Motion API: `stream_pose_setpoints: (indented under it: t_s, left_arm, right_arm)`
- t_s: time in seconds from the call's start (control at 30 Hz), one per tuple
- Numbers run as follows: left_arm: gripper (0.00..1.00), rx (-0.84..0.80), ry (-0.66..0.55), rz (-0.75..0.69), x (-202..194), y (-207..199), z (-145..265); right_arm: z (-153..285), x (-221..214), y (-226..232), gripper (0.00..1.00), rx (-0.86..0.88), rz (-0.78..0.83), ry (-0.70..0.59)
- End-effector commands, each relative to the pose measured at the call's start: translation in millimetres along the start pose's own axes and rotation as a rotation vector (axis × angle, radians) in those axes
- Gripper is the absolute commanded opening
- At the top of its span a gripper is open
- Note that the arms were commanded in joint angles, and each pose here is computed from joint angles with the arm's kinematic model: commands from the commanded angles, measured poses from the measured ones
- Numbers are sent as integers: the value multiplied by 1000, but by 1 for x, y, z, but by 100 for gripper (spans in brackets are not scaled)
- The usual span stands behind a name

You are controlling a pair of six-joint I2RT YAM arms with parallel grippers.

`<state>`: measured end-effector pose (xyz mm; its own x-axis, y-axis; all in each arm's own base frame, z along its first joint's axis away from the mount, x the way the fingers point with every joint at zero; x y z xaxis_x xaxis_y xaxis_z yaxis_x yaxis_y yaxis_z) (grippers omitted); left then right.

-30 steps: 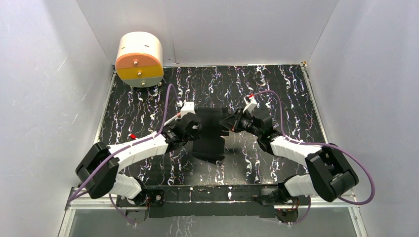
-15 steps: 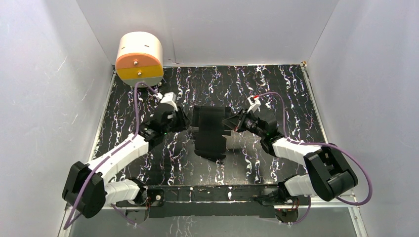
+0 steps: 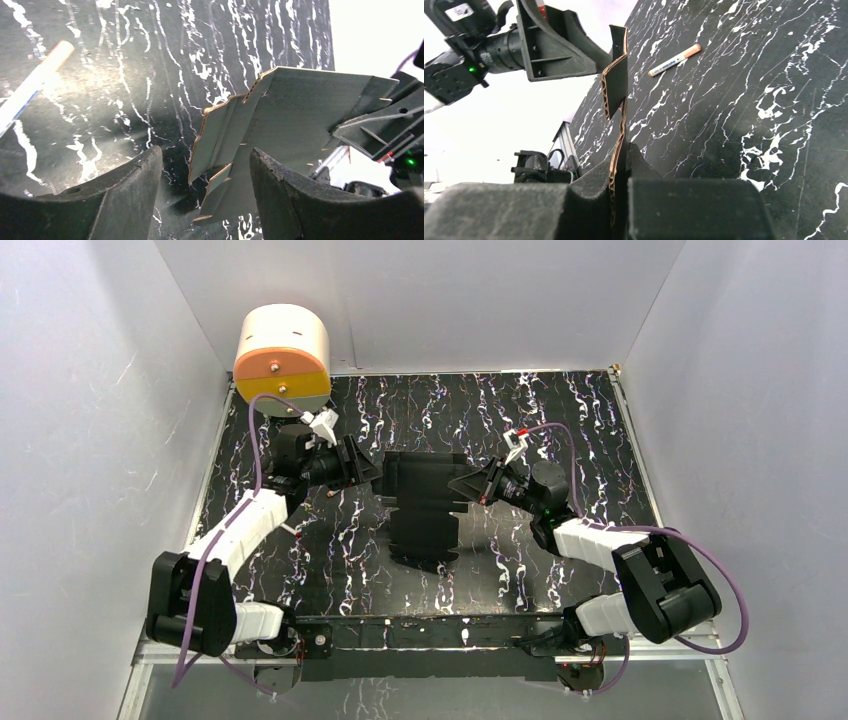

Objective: Fold the paper box
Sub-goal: Fold the paper box at the center of the board.

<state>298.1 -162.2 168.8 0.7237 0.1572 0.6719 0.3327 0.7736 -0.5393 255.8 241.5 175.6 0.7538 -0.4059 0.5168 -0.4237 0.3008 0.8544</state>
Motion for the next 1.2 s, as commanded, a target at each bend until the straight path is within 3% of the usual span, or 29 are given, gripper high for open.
stream_pose_setpoints:
  t_s: [0.0, 0.27, 0.43, 0.67, 0.97, 1.17]
  left_arm:
    - [63, -195, 14, -42, 14, -20, 2]
    - [55, -339, 61, 6, 9, -24, -5]
    - [31, -385, 69, 9, 5, -27, -5]
    - [3, -374, 73, 12, 1, -26, -2]
    - [0, -387, 26, 19, 3, -32, 6]
    - [0, -397, 6, 38, 4, -33, 8]
  right_arm:
    - [-2, 9, 24, 5, 117, 49, -3]
    - [-3, 9, 33, 6, 165, 46, 18]
    - [-6, 5, 31, 7, 176, 36, 64]
    - [-7, 3, 14, 21, 90, 40, 54]
    - [1, 1, 0, 49, 0, 106, 30]
    - [12, -9, -12, 53, -40, 106, 33]
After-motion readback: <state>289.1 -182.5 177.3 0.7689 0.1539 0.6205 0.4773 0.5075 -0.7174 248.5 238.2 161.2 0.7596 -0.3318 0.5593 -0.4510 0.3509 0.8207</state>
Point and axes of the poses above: each gripper's point midway between its finger pads, its own z axis back along the fingers, its own y axis along the line the jaws close on, x = y × z, the point moved 3 cm from there along z, back along the fingers, and after that the axes turned 9 degrees about -z, right-handed, at the moved point
